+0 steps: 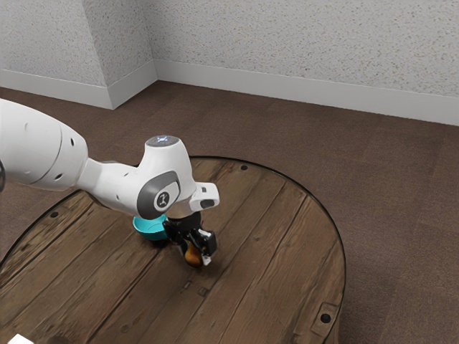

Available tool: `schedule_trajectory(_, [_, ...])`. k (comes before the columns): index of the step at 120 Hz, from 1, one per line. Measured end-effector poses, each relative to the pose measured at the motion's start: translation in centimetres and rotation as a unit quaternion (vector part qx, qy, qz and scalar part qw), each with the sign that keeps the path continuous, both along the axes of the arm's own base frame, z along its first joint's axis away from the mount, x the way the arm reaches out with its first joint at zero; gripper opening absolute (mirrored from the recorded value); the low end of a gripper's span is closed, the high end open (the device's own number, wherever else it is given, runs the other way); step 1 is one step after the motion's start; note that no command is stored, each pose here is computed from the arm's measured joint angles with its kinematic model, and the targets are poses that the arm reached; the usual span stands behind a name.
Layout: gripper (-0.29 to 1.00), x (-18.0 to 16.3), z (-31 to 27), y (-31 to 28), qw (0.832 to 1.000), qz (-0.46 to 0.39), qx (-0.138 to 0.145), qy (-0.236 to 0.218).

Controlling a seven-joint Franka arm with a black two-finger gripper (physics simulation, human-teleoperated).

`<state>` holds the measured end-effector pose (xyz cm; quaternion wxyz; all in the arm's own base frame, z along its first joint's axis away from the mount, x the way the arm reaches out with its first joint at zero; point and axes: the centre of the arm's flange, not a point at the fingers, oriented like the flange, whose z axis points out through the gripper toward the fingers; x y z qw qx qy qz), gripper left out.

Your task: Place the pear in the bowl.

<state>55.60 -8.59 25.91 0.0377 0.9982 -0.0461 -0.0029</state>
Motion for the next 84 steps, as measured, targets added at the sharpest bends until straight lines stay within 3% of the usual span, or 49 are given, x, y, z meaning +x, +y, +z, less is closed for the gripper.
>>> schedule_trajectory(64, [0.3, 0.1, 0.6, 0.0, 1.0, -0.002, 0.002, -0.006])
schedule_trajectory(84, [0.24, 0.4, 4.1, 1.0, 0.999, 0.005, 0.006, -0.036])
